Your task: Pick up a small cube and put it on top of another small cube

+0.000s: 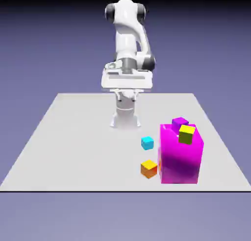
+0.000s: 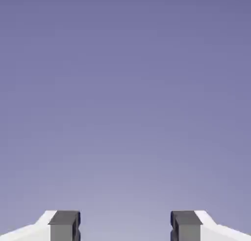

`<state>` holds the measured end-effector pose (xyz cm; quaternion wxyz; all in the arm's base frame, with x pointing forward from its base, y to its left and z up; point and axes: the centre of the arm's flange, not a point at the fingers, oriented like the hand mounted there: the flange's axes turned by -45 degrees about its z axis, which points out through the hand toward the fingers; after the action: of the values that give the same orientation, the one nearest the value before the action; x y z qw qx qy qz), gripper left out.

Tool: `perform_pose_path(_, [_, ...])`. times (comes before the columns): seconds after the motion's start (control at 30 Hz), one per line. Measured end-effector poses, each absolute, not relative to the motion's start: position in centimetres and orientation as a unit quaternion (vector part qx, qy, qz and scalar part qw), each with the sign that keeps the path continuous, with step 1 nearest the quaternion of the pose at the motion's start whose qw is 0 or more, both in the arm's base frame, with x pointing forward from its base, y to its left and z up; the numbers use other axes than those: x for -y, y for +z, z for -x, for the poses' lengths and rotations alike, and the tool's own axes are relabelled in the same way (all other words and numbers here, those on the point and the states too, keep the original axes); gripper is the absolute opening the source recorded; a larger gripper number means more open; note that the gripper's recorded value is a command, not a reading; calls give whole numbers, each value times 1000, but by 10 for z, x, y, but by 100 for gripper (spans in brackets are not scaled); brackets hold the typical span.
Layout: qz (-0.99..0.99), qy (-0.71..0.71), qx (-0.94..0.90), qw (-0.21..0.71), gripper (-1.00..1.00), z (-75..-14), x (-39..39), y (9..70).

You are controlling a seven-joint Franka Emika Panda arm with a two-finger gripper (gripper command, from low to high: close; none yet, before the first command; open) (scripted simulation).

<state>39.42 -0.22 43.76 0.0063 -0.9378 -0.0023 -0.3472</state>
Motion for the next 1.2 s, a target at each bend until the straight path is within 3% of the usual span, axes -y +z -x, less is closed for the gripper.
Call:
perform_pose_path(0.27, [982, -64, -151, 94, 0, -391, 32, 302])
perform_pose_path(0.7, [828, 342, -372, 243, 0, -311, 25, 143])
perform_pose_path(0.9, [690, 466, -456, 314, 0, -274, 12, 101])
perform_pose_path(1.1, [683, 471, -460, 318, 0, -256, -31, 62])
perform_pose_path(1.13, [683, 470, -460, 318, -100, -255, -32, 61])
perform_pose_path(1.2, [682, 470, -460, 318, -100, -256, -32, 61])
